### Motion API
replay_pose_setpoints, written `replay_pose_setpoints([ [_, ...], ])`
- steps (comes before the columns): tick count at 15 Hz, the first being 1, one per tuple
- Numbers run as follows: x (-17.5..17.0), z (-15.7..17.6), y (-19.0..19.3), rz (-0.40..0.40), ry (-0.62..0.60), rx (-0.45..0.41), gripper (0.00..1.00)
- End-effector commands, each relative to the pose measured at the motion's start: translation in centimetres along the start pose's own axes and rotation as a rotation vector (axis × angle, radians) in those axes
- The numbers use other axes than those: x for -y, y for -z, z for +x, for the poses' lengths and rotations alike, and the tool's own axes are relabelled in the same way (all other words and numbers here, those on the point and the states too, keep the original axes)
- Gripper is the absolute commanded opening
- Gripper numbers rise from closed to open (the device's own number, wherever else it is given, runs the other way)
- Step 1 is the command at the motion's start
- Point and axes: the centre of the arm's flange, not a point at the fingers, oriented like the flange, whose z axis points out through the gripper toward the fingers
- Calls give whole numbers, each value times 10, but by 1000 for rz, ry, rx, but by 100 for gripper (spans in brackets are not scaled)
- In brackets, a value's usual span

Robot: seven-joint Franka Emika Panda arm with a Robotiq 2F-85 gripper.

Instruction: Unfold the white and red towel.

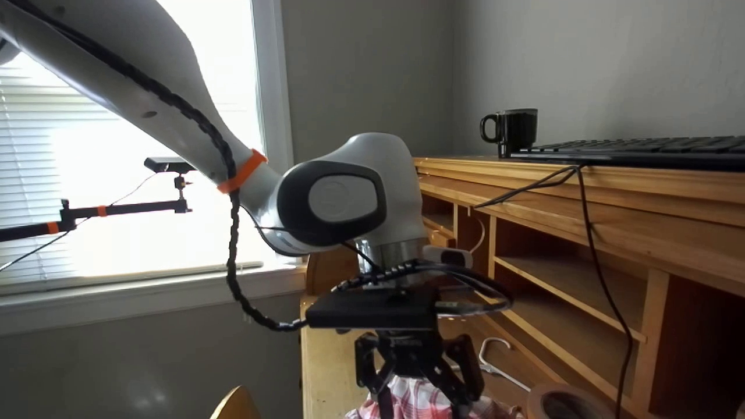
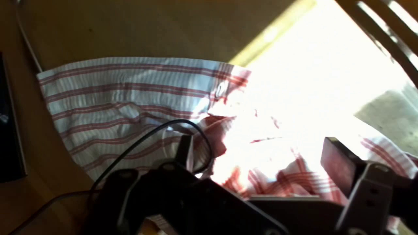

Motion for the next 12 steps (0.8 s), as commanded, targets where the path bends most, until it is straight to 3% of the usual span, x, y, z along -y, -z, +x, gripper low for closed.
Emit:
replay_pose_setpoints([
  [1, 43, -25, 29, 131, -123, -47, 100],
  [6, 86, -13, 31, 168, -150, -189, 100],
  [9, 107, 2, 29, 69, -87, -325, 100],
  [12, 122, 9, 23, -52, 56, -382, 100],
])
